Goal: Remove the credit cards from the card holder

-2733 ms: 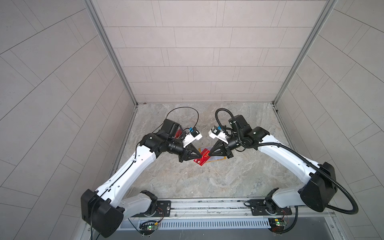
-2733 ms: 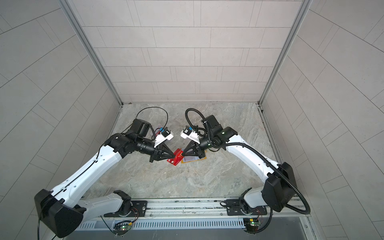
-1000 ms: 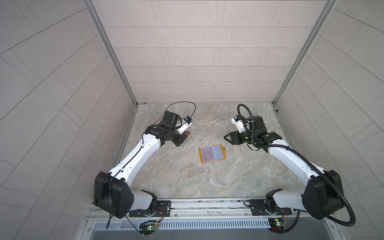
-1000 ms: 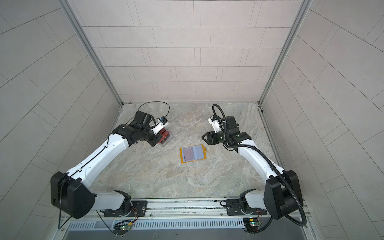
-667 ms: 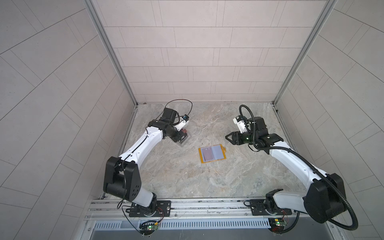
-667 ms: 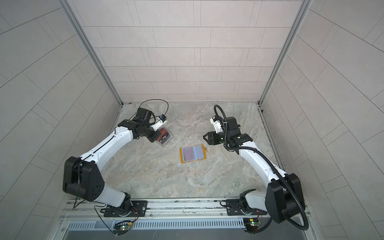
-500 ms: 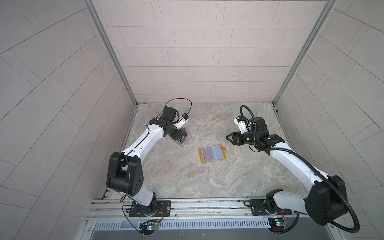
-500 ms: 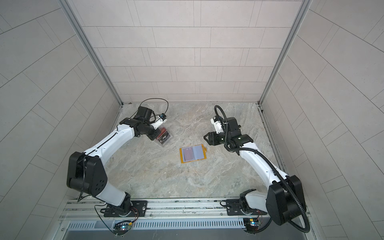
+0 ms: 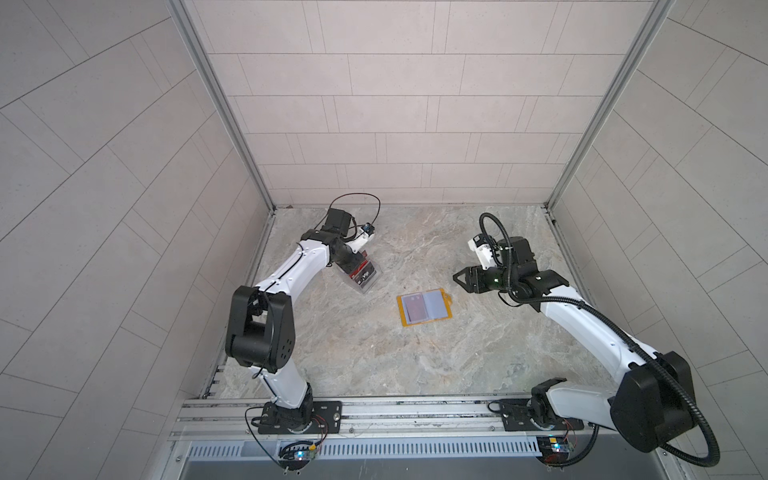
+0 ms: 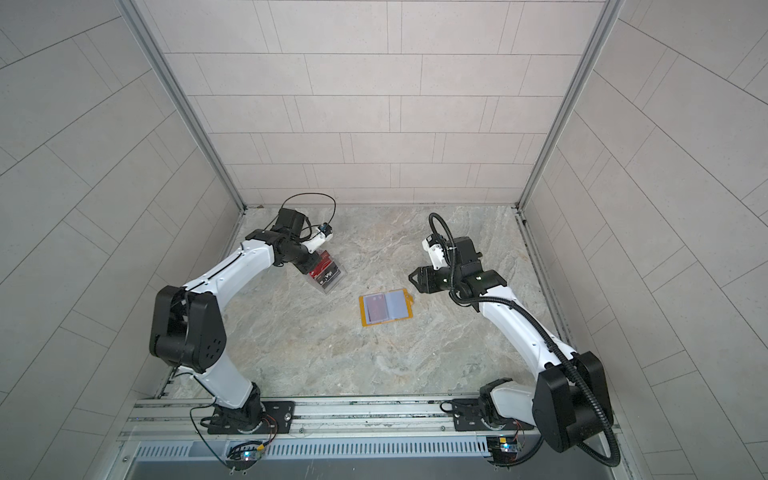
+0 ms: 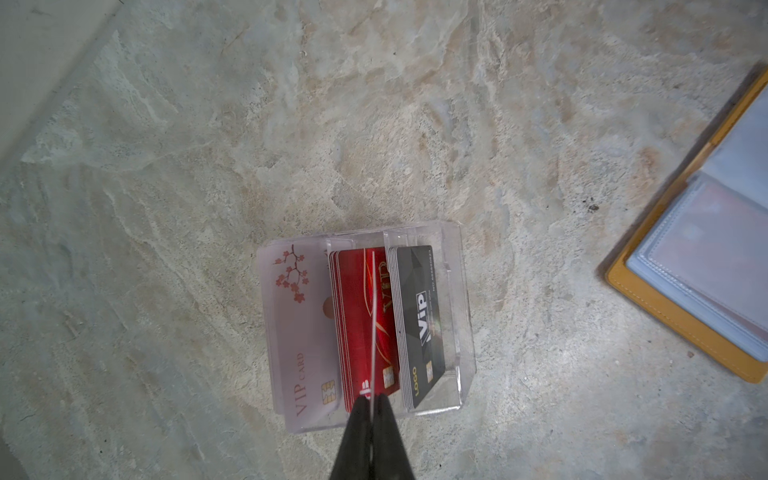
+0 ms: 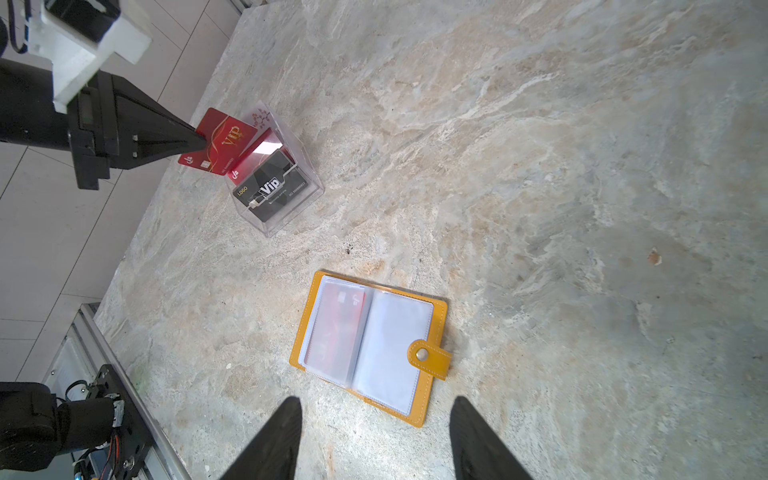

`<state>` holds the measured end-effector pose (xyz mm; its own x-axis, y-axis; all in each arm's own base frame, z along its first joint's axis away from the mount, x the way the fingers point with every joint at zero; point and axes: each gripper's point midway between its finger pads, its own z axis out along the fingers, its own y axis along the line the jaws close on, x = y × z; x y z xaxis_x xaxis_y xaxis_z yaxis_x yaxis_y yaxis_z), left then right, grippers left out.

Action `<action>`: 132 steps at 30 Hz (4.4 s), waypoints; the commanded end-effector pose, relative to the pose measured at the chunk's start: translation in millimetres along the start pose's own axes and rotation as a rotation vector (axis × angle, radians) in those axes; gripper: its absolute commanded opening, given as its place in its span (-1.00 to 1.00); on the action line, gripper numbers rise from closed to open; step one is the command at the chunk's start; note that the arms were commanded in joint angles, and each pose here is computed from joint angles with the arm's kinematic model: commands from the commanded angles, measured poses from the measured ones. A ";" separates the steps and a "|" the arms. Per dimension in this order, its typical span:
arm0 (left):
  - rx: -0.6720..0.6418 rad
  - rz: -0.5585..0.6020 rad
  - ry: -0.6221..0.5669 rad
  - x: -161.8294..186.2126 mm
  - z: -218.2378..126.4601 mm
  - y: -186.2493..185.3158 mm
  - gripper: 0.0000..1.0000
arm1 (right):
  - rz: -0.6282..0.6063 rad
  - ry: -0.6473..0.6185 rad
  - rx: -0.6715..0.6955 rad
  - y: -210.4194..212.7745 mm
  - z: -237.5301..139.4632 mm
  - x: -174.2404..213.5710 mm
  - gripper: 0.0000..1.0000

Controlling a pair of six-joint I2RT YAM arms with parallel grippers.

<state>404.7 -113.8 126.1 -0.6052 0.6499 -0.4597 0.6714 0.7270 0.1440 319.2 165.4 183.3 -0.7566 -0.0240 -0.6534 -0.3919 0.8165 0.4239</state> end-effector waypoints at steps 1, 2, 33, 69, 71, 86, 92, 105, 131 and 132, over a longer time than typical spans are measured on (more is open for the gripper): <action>-0.006 0.016 -0.006 -6.0 -1.6 4.6 -1.00 | -0.023 -0.006 0.014 -0.1 -6.1 2.2 0.20; -0.004 0.015 0.000 -4.9 -0.1 4.8 -1.00 | -0.025 -0.006 0.016 -0.5 -6.0 2.7 0.19; 0.063 -0.028 0.084 13.0 27.3 3.8 -0.96 | -0.032 -0.003 0.029 -4.3 -4.5 6.9 0.19; 0.062 -0.092 0.032 1.6 30.7 10.6 -0.59 | -0.030 0.009 0.038 -8.5 -1.1 13.8 0.20; 0.061 -0.094 0.030 1.1 29.9 10.7 -0.58 | -0.029 0.010 0.038 -8.6 -0.9 14.5 0.20; -0.023 -0.190 -0.121 -20.9 -9.2 15.2 -0.28 | -0.027 0.018 0.011 -5.6 2.5 16.3 0.20; -0.046 -0.237 -0.195 -26.0 -27.2 -4.2 -0.21 | -0.034 0.051 -0.041 2.3 8.3 18.5 0.20; 0.104 -0.247 -0.263 -14.5 -29.8 -99.3 -0.23 | -0.107 0.124 -0.021 19.5 33.7 29.4 0.24; 0.300 -0.386 -0.198 -2.0 57.2 -175.1 -0.52 | -0.211 0.120 0.141 31.2 70.2 57.7 0.27; 0.305 -0.390 -0.194 -0.5 59.5 -176.2 -0.56 | -0.211 0.124 0.140 31.2 71.7 59.4 0.27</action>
<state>312.1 -254.8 55.9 -0.7543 0.2905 -0.5887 0.5432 0.7798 -0.3112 298.3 233.1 119.4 -0.7233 -0.2746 -0.6336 -0.4988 0.8422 0.2044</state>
